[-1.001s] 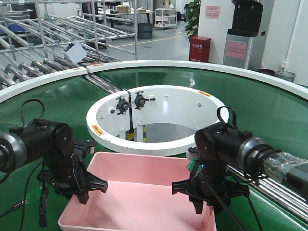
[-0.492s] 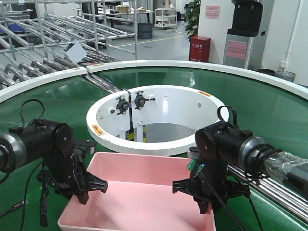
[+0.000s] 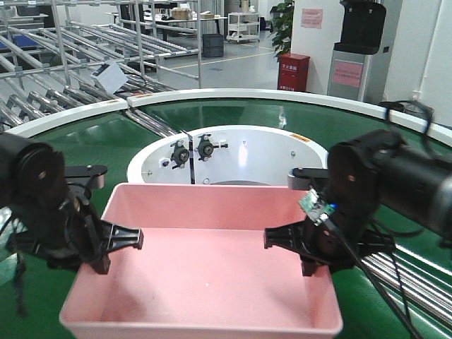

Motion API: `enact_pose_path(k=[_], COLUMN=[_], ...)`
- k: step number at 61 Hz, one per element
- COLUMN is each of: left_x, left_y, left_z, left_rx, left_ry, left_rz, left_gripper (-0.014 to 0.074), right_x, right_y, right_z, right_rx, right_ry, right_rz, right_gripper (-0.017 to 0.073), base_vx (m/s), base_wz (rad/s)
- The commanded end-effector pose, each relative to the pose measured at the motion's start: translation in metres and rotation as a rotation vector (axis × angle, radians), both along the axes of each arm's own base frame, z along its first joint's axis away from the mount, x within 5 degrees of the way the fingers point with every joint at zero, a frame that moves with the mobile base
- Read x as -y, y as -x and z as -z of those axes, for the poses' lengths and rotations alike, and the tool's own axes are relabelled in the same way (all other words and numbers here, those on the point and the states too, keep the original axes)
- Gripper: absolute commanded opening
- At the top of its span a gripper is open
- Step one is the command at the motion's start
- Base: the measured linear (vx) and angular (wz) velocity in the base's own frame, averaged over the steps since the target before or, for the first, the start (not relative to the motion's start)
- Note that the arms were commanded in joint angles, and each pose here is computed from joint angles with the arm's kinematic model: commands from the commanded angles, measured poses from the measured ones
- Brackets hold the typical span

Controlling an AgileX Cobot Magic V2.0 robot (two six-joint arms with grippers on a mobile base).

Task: Grab pink bin and stack on right shelf
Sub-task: 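Close both grippers on the bin walls and lift the bin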

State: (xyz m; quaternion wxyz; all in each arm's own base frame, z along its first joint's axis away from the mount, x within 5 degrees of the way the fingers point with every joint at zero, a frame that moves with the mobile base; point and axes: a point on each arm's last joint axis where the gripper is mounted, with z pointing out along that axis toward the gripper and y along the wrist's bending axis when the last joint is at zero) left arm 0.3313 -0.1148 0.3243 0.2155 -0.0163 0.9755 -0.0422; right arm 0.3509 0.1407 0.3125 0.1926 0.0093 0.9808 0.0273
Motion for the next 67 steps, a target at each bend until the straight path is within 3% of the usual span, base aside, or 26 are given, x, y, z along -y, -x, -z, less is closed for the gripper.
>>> enact_pose_path(k=[1, 10, 21, 67], left_x=[-0.006, 0.0, 0.005, 0.007], left_y=[0.034, 0.077, 0.105, 0.107], left_z=[-0.032, -0.031, -0.023, -0.023], left_rx=[0.177, 0.206, 0.21, 0.219], left_ry=[-0.025, 0.014, 0.018, 0.025], left_rz=[-0.021, -0.025, -0.007, -0.003], left_gripper=[0.0161, 0.0161, 0.0161, 0.0161], right_x=[0.021, 0.034, 0.044, 0.048], right_y=[0.022, 0.051, 0.076, 0.083], right_z=[-0.029, -0.022, -0.013, -0.01], right_rx=[0.13, 0.119, 0.095, 0.078], right_ry=[0.051, 0.063, 0.066, 0.078], right_rz=[0.0, 0.008, 0.018, 0.011], right_gripper=[-0.0009, -0.0009, -0.0009, -0.0009], base_vx=[0.0, 0.0, 0.0, 0.0], base_wz=[0.0, 0.0, 0.0, 0.0])
